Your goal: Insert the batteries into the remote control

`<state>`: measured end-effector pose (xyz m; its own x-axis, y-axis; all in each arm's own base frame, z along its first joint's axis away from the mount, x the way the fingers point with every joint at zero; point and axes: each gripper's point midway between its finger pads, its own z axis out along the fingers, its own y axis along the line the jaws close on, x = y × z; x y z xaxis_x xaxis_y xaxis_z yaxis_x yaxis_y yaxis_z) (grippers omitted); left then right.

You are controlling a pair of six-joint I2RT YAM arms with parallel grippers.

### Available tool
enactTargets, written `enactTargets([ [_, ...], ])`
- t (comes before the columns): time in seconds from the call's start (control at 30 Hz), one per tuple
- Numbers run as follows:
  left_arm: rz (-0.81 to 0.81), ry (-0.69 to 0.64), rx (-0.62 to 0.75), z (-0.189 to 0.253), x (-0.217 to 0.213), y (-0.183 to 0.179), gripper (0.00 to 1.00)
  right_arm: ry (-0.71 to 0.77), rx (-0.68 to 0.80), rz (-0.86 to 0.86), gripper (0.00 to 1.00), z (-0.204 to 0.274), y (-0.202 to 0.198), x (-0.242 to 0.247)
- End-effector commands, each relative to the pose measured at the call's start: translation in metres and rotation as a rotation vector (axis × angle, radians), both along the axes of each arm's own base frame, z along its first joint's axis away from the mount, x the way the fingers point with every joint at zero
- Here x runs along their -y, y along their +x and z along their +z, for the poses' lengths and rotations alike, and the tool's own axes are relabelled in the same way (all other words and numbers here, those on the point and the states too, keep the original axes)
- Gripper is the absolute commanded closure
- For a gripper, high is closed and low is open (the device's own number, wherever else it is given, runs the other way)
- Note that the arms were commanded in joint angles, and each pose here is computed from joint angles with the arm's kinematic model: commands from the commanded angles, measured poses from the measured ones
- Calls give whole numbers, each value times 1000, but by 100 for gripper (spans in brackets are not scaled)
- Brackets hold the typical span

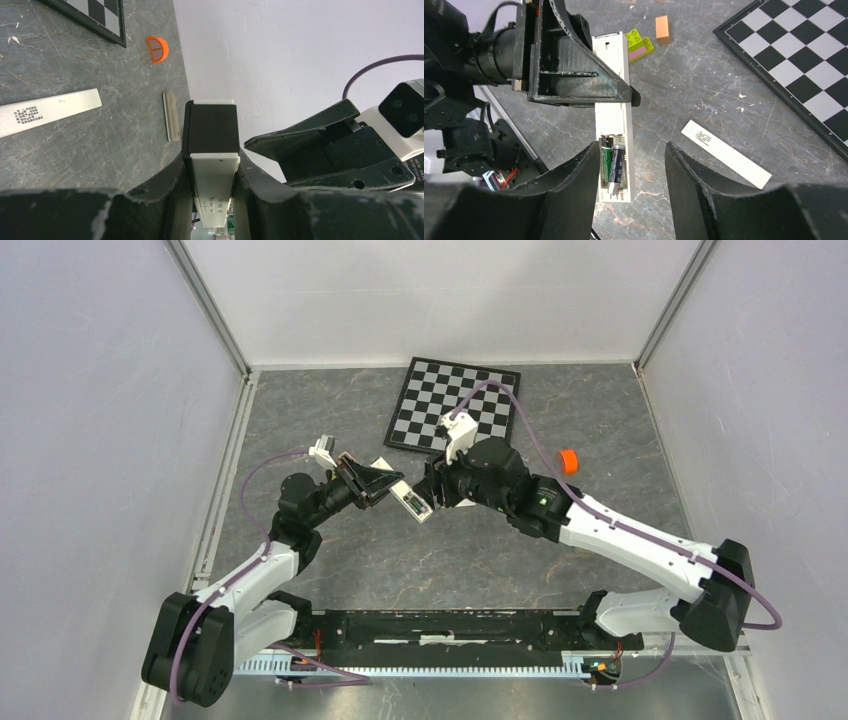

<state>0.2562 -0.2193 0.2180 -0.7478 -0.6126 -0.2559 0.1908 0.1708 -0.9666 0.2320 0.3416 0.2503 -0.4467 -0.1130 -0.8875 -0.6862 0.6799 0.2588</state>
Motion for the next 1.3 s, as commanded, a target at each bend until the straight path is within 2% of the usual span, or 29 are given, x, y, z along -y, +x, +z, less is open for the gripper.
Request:
enactTargets([
  [0.0,-22,-69,76,33,1,-4,98,136,35,-101,44,32,7,11],
  [0.17,-20,-139,80,50,-1,-5,98,314,-5,-195,27,38,2,28],
  [0.3,-11,-212,78,69,-3,-4,98,603,-24,-197,17,55,-13,39],
  [0.37,-3,-247,66,77,-4,-3,98,717,-21,-192,14,62,-18,44],
  [0.53,21,-355,-72,74,-8,2,98,821,9,-169,14,73,-24,50],
  [0.7,3,-407,-107,78,-8,3,98,842,-5,-128,14,80,-26,40],
  [1.27,12,-408,-132,72,-8,5,98,845,-99,-68,16,73,-25,12],
])
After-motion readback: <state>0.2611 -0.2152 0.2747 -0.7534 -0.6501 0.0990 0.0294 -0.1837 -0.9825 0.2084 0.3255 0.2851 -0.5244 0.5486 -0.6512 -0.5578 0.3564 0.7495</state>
